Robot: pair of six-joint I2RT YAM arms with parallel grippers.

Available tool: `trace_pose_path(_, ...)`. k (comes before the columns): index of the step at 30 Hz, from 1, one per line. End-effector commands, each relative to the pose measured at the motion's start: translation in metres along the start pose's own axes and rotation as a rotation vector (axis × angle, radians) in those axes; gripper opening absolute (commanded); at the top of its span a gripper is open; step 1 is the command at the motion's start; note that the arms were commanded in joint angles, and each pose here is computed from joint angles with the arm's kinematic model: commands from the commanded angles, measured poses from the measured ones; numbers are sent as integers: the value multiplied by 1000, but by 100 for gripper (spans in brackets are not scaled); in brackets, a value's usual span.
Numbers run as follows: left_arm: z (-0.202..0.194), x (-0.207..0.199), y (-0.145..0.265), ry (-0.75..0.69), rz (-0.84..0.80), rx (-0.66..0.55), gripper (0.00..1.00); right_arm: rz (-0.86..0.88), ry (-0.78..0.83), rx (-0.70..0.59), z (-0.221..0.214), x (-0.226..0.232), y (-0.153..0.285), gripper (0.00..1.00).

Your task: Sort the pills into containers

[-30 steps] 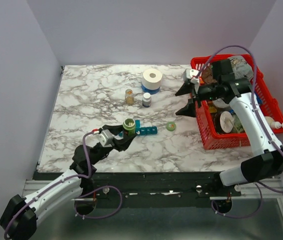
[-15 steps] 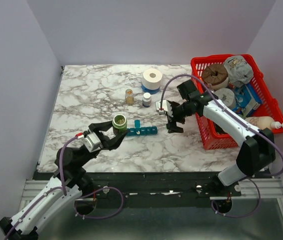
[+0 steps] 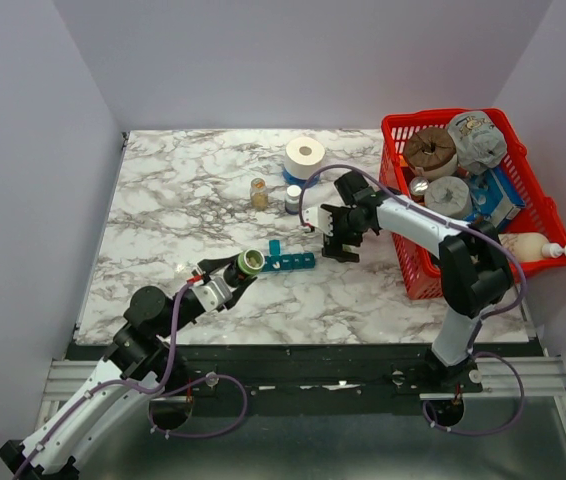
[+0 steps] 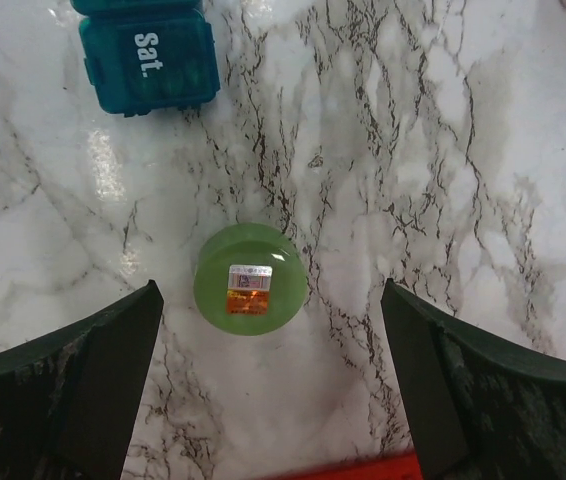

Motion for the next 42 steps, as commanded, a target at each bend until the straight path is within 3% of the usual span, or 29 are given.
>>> trace_pose_path(1,5,-2,-1,-40,-28,-25,0,-34,-1,47,-4,-10,-9,99)
trace_pose_path(20,5,-5,-2,-24,-42,-27,0,27,-59,90,-24,8,-38,78)
trace_pose_path(21,6,-5,-2,-24,-41,-29,0,24,-66,91,-25,8,-38,75)
trace_pose_path(24,6,-6,-2,-18,-49,-31,0,34,-71,77,-19,11,-33,57)
trace_pose_path(25,7,-6,-2,-18,-51,-33,0,31,-71,67,-16,9,-30,45)
trace_pose_path(27,6,-9,-3,-11,-68,-32,0,36,-72,45,-9,12,-21,36)
trace_pose_path(32,6,-17,-6,7,-123,-35,0,33,-29,-125,38,15,41,25)
trace_pose_path(33,5,-22,-8,13,-155,-37,0,95,-23,-179,49,29,53,22)
trace_pose_path(39,8,-39,-20,86,-282,-46,0,209,142,-560,130,78,170,21)
trace_pose_path(42,8,-48,-27,140,-349,-44,0,244,239,-655,156,105,204,21)
Point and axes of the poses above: each gripper's point midway between its finger pads, its own y axis back along the fingers, its own x axis along the line the jaws close on, z = x × y, the point moved 2 cm from there along y, back along the fingers, and after that the axes turned 3 degrees about -y, right-handed, at the moved point
